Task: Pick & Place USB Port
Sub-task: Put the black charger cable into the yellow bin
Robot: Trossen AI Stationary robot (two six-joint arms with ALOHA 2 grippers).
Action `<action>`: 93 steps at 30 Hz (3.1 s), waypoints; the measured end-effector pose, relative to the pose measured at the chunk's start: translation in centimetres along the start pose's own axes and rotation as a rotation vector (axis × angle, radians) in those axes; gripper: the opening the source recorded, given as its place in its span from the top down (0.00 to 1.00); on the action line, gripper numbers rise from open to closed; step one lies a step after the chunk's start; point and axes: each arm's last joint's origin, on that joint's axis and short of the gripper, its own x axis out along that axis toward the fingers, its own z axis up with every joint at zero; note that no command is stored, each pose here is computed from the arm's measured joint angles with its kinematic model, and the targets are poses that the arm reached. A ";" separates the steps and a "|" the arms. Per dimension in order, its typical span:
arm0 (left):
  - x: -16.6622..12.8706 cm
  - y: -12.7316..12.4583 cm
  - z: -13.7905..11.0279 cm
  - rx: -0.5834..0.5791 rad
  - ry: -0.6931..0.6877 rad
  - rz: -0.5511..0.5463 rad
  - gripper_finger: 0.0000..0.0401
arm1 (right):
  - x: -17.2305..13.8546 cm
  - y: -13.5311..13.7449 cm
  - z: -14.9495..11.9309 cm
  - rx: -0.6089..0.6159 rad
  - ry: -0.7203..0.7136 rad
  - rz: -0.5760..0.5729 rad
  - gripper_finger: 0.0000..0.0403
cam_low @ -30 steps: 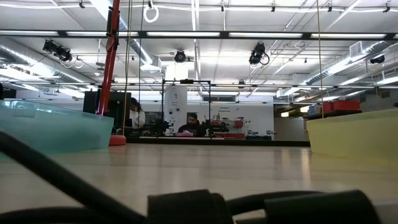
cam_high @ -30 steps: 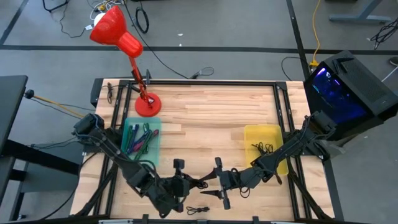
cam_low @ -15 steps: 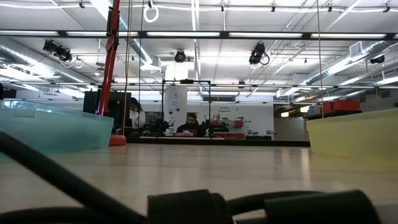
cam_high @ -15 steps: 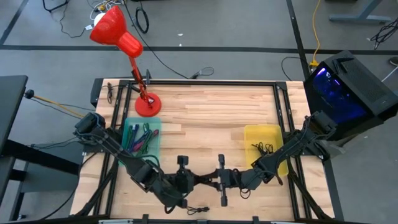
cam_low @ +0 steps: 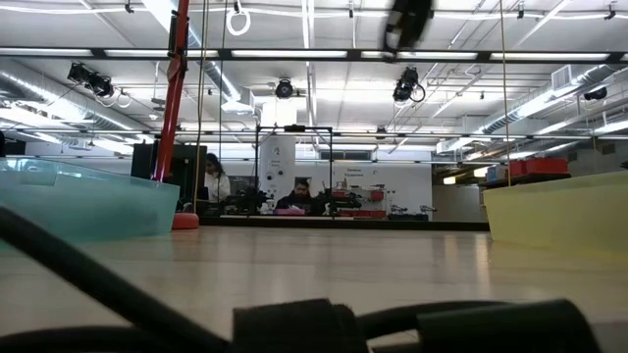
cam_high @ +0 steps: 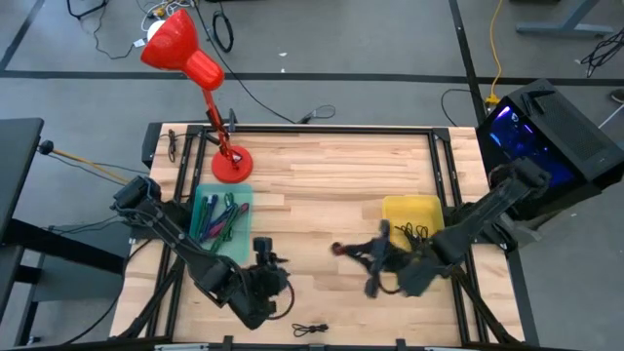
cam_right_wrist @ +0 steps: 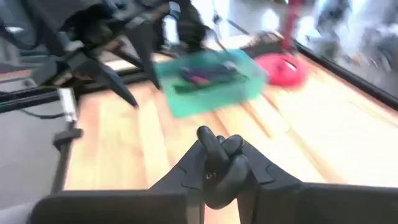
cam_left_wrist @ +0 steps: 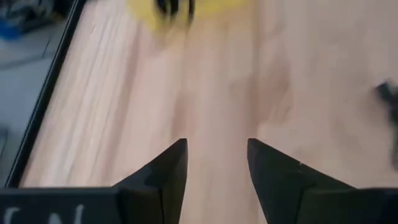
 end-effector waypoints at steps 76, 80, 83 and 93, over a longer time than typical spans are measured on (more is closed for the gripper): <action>7.5 -11.7 -3.9 0.034 0.158 -0.538 0.62 | -6.3 -7.0 -2.1 0.334 0.487 -0.264 0.47; 7.7 -11.8 -3.8 0.027 0.139 -0.530 0.62 | -6.3 -7.0 -2.1 0.334 0.486 -0.262 0.47; 7.8 -11.7 -3.8 0.032 0.127 -0.501 0.62 | -6.3 -6.9 -2.0 0.337 0.484 -0.259 0.47; 8.2 -11.9 -4.0 0.048 0.121 -0.488 0.62 | -6.3 -6.8 -2.0 0.333 0.482 -0.251 0.47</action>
